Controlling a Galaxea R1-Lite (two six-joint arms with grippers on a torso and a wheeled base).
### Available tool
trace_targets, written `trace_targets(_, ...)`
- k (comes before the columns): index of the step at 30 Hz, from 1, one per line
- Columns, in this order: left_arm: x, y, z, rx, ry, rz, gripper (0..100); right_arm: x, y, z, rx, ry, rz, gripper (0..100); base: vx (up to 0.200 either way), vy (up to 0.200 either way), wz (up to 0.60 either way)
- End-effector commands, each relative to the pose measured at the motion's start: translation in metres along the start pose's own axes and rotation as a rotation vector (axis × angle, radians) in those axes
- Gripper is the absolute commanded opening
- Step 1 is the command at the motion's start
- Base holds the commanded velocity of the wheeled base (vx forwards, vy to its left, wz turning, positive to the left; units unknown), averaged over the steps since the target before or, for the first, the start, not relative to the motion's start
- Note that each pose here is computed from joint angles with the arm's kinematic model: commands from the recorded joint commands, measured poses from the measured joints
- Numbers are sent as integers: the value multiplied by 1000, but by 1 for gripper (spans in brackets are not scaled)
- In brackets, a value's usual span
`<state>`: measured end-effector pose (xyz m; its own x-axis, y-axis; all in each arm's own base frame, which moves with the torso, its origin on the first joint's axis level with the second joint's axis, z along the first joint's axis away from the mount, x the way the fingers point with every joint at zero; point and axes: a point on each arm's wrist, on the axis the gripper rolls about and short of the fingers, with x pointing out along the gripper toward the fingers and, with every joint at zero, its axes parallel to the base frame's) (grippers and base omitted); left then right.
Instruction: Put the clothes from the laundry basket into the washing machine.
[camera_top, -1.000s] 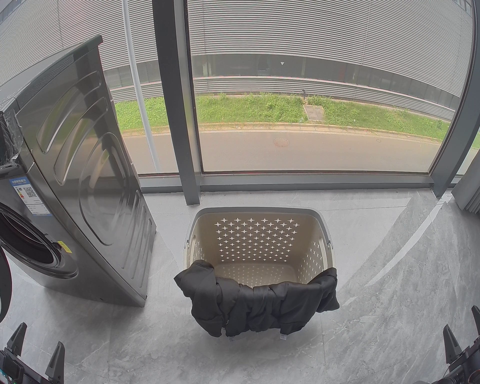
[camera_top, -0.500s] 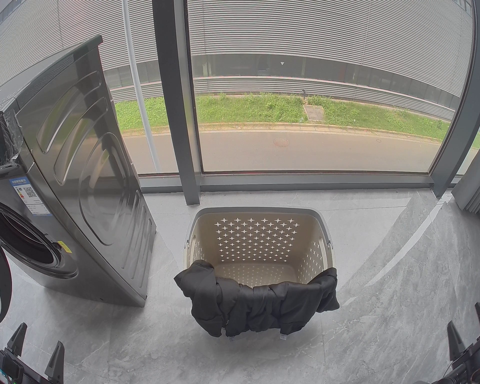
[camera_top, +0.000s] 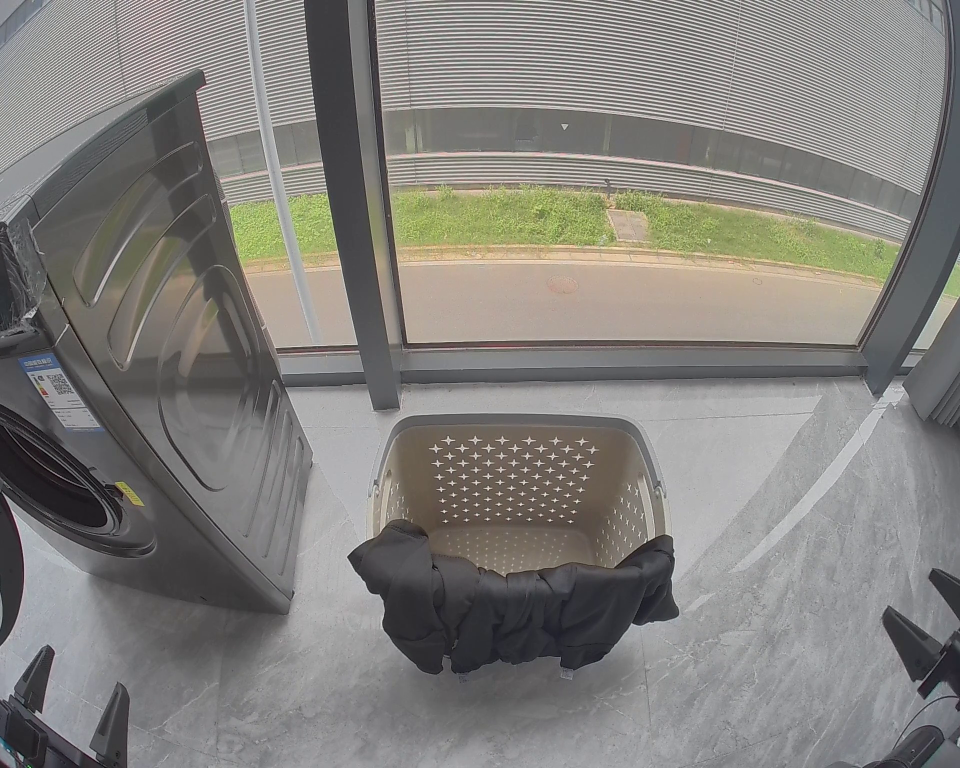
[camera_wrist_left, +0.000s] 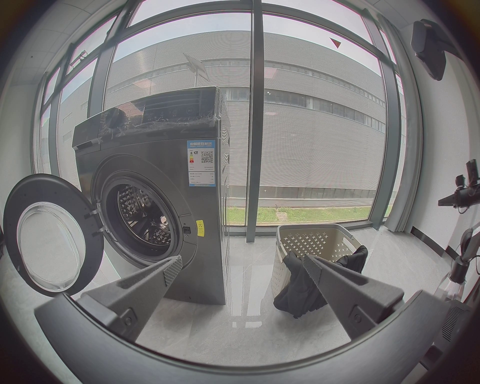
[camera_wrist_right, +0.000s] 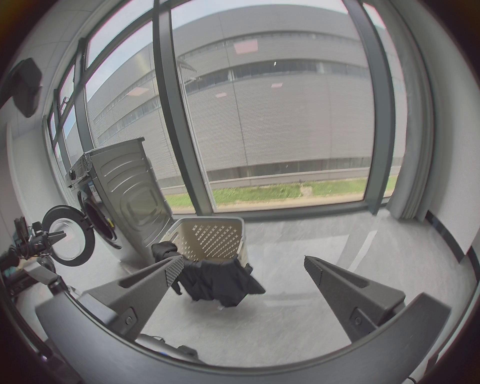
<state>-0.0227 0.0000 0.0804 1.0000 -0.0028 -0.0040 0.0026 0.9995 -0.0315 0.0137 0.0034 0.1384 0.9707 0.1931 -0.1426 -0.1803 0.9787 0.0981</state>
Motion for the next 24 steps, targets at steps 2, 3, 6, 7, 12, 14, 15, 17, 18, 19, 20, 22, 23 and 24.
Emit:
trace_targets(2, 0, 0, -5, -1, 1, -2, 100, 144, 15, -36, 95, 632, 175, 100, 0, 0, 0)
trace_targets(3, 0, 0, -5, -2, 1, -2, 100, 161, 18, -49, 80, 640, 191, 100, 0, 0, 0)
trace_targets(6, 0, 0, -5, -4, 2, -2, 100, 170, 23, -56, 74, 633, 213, 100, 0, 0, 0)
trace_targets(7, 0, 0, -5, -4, 1, -2, 100, 172, 24, -55, 74, 624, 214, 100, 0, 0, 0)
trace_targets(12, 0, 0, -5, 1, 1, -2, 100, 191, 28, -54, 72, 620, 220, 100, 0, 0, 0)
trace_targets(14, 0, 0, -5, 1, 1, -2, 100, 198, 29, -57, 79, 631, 218, 100, 0, 0, 0)
trace_targets(15, 0, 0, -5, 1, 1, -2, 100, 201, 31, -58, 81, 635, 220, 100, 0, 0, 0)
trace_targets(17, 0, 0, -5, 1, 1, -2, 100, 210, 34, -60, 92, 643, 222, 100, 0, 0, 0)
trace_targets(18, 0, 0, -5, 1, 1, -2, 100, 215, 36, -60, 98, 646, 222, 100, 0, 0, 0)
trace_targets(19, 0, 0, -5, 1, 1, -2, 100, 219, 36, -61, 104, 649, 218, 100, 0, 0, 0)
trace_targets(20, 0, 0, -5, 1, 1, -2, 100, 223, 37, -61, 111, 646, 218, 100, 0, 0, 0)
trace_targets(22, 0, 0, -5, 1, 1, -2, 100, 227, 38, -61, 114, 645, 218, 100, 0, 0, 0)
trace_targets(23, 0, 0, -5, 1, 1, -2, 100, 234, 40, -64, 116, 652, 219, 100, 0, 0, 0)
trace_targets(24, 0, 0, -5, 1, 1, -2, 100, 237, 41, -65, 114, 657, 219, 100, 0, 0, 0)
